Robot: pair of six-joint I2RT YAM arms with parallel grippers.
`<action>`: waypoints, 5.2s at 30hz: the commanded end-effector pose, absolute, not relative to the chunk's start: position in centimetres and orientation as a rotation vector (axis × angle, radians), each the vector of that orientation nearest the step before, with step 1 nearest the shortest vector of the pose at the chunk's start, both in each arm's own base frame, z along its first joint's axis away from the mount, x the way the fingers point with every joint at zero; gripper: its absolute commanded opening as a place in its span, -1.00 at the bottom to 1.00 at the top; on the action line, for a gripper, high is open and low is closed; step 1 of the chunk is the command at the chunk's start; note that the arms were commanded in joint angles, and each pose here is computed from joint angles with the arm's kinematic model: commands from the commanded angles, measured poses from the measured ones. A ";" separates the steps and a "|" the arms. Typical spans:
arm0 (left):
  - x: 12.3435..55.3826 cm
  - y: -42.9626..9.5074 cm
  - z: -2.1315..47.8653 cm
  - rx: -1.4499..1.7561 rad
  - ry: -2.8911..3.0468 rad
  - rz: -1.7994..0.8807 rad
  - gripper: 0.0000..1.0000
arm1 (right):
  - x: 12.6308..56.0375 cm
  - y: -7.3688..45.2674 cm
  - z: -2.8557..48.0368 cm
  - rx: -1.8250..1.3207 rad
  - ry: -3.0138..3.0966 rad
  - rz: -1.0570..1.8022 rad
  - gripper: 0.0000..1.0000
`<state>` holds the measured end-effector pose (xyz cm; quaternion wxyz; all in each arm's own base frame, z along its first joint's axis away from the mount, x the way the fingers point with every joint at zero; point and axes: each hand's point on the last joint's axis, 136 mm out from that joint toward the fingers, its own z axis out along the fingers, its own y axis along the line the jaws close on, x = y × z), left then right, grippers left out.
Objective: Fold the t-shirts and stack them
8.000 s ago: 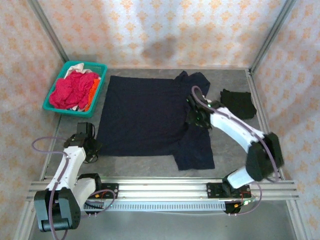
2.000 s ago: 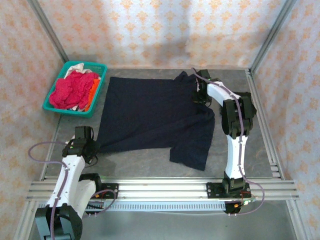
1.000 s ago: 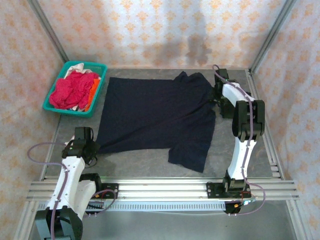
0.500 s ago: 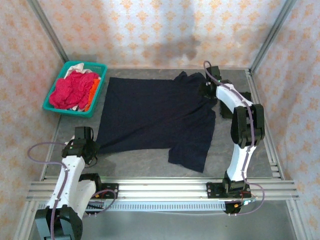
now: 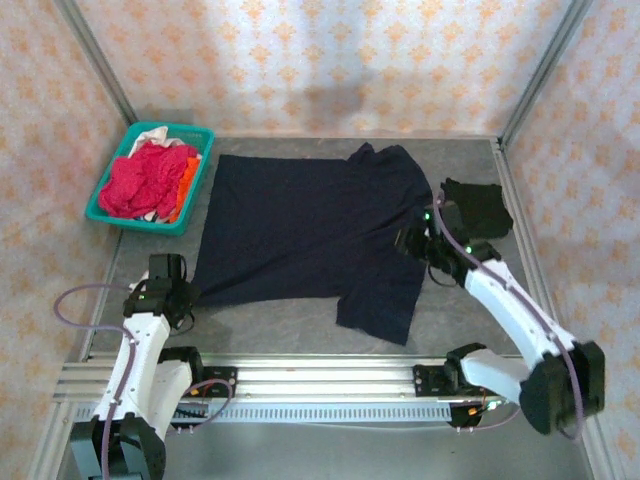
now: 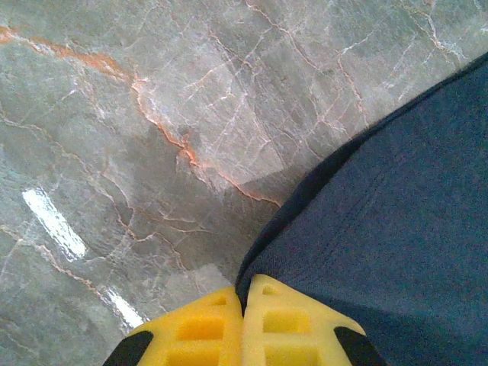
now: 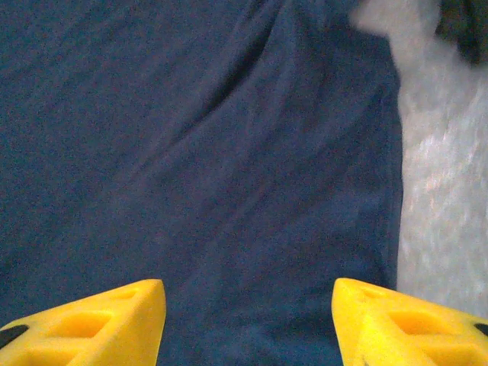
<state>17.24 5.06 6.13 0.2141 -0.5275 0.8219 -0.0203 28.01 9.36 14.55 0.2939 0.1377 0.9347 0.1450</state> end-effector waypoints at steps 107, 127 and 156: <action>29.6 5.0 12.2 -1.156 2.382 0.034 -1.00 | 37.7 7.6 16.9 0.152 2.626 -0.056 -1.00; 33.5 5.1 11.4 -1.132 2.408 0.068 -1.00 | 43.6 6.4 14.0 0.186 2.659 -0.158 -1.00; 38.6 5.2 10.3 -1.095 2.448 0.098 -1.00 | 46.9 5.3 13.4 0.283 2.617 -0.172 -1.00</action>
